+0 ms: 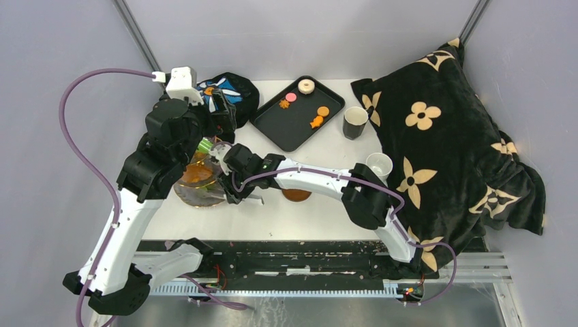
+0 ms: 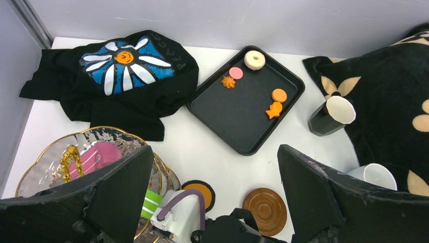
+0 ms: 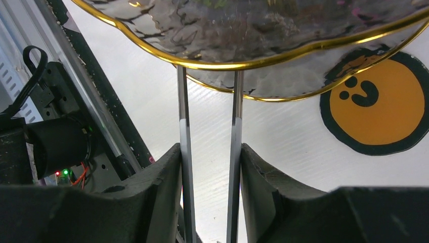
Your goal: Serve the afternoon tea
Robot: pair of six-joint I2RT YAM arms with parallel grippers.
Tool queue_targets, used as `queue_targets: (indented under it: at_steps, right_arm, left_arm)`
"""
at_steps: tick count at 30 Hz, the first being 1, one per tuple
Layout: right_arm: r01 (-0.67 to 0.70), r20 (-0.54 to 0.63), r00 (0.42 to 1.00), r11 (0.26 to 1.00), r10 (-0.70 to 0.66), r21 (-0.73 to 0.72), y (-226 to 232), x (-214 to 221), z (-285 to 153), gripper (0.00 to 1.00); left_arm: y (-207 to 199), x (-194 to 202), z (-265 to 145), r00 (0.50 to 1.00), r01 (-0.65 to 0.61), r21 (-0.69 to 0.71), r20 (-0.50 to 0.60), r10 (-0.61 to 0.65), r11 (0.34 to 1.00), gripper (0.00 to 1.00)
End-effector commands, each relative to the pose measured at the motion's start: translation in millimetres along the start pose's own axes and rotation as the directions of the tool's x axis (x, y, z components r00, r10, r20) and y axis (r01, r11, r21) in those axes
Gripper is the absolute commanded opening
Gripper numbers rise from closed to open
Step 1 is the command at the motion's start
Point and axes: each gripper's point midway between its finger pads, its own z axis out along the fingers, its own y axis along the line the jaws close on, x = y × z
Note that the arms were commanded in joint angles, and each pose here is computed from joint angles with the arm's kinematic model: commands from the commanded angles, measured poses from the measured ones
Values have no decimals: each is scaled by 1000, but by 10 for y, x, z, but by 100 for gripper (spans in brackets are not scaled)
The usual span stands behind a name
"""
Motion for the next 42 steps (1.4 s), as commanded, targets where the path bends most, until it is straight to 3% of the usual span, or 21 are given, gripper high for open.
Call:
queue_targets:
  at_steps: [1,16,26,42]
  right_arm:
    - [29,138,990,999,-24,-33,202,-416,-377,48]
    - [47,147,988,998,-42,-31,227,-416,-611,52]
    - [113,118,984,982,-131,148,-150,-151,-1043,52]
    - [-14,68,998,993,6,119,-288,256,-623,55]
  left_arm:
    - [-24,-154,-54,997,46,13,56,-47,999,99]
    - [-45,-175,-79,996,61,27,60,-62,998,99]
    - [-37,-187,-88,996,58,24,60,-60,998,99]
    - [-82,-165,-39,997,63,36,51,-64,997,99]
